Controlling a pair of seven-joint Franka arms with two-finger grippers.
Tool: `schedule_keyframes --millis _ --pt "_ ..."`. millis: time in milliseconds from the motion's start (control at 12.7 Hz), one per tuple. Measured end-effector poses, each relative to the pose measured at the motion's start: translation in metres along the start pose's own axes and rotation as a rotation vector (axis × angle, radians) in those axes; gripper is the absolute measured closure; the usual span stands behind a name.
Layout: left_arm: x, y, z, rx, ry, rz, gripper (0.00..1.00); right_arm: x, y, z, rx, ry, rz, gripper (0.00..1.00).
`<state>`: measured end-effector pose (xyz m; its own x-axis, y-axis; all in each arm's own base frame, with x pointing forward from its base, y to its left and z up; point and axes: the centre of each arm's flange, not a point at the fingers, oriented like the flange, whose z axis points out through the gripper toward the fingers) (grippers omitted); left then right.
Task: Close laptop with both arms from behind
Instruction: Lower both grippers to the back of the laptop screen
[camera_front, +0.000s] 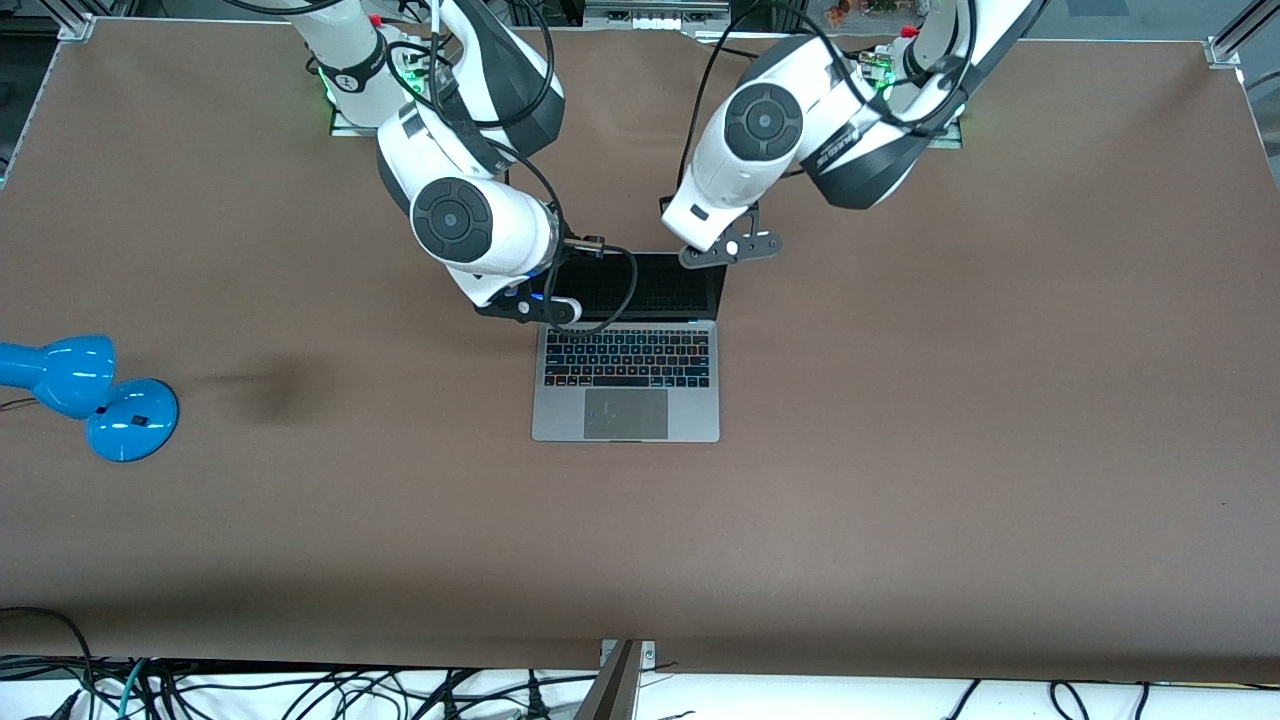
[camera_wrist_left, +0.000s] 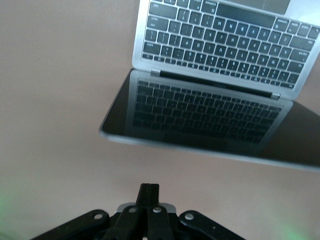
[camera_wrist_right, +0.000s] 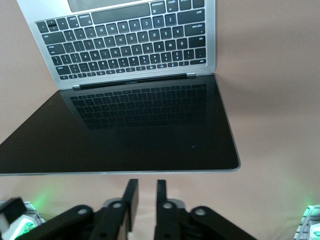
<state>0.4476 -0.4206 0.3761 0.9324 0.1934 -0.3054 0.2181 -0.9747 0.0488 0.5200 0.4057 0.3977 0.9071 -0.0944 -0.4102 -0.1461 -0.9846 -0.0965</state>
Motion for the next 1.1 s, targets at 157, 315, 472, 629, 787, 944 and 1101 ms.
schedule_keyframes --millis 157,315,472,629,787,944,1101 --pt "0.006 0.004 0.017 0.007 0.011 -0.004 0.99 0.000 -0.001 0.010 -0.002 0.002 0.001 0.86" --pt "0.008 0.008 0.030 0.015 0.013 -0.005 0.99 -0.001 -0.004 0.021 -0.005 0.004 -0.001 0.88" --pt "0.010 0.009 0.032 0.010 0.010 -0.008 0.99 -0.003 -0.006 0.028 -0.009 0.005 -0.004 0.89" --pt "0.016 0.007 0.029 0.005 0.015 -0.017 0.99 -0.003 -0.006 0.028 -0.008 0.006 -0.004 0.91" --pt "0.026 0.004 0.022 -0.006 0.026 -0.033 0.99 -0.002 -0.006 0.027 -0.004 0.012 -0.002 0.91" --pt "0.035 0.004 0.019 -0.010 0.039 -0.034 0.99 -0.001 -0.005 0.026 0.000 0.019 0.000 0.92" --pt "0.039 0.005 0.017 -0.013 0.039 -0.035 0.99 0.001 -0.004 0.023 0.005 0.028 0.012 0.94"
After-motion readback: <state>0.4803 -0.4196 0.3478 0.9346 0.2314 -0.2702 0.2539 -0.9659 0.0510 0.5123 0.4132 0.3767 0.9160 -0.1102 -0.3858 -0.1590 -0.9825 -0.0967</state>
